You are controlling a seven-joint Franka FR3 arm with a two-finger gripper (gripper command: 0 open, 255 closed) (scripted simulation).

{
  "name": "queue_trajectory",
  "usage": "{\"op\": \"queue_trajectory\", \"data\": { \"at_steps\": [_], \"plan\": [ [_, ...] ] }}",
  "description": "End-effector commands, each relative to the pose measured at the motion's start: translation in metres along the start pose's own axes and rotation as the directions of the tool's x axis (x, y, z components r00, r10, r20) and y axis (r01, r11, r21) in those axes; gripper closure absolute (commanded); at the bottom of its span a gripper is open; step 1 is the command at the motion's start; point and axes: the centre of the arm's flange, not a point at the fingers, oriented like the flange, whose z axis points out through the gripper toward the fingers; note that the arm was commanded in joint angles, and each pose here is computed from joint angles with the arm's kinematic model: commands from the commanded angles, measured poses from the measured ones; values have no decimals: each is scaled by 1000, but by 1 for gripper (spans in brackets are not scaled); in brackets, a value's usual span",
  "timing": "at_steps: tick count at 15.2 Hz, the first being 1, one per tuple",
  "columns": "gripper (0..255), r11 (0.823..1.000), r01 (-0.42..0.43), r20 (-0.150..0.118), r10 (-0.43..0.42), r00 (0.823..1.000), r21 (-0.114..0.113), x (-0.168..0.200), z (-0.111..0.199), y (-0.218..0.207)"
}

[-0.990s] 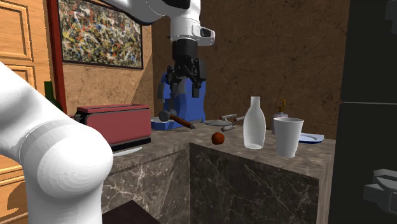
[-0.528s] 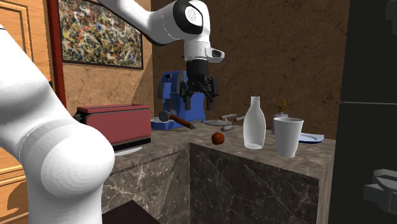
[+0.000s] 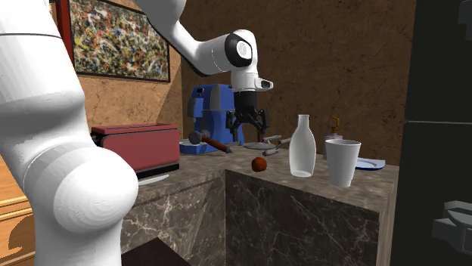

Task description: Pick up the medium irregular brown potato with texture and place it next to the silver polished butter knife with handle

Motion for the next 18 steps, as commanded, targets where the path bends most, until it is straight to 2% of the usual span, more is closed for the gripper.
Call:
{"op": "queue_trajectory", "data": {
  "at_steps": [1,9,18],
  "plan": [
    [0,1000,28,-14,-28,1000,-2,22,11,-4],
    [0,991,137,-62,-137,989,-12,108,52,-31],
    [0,966,256,-114,-258,959,-31,203,93,-72]
  ]
}}
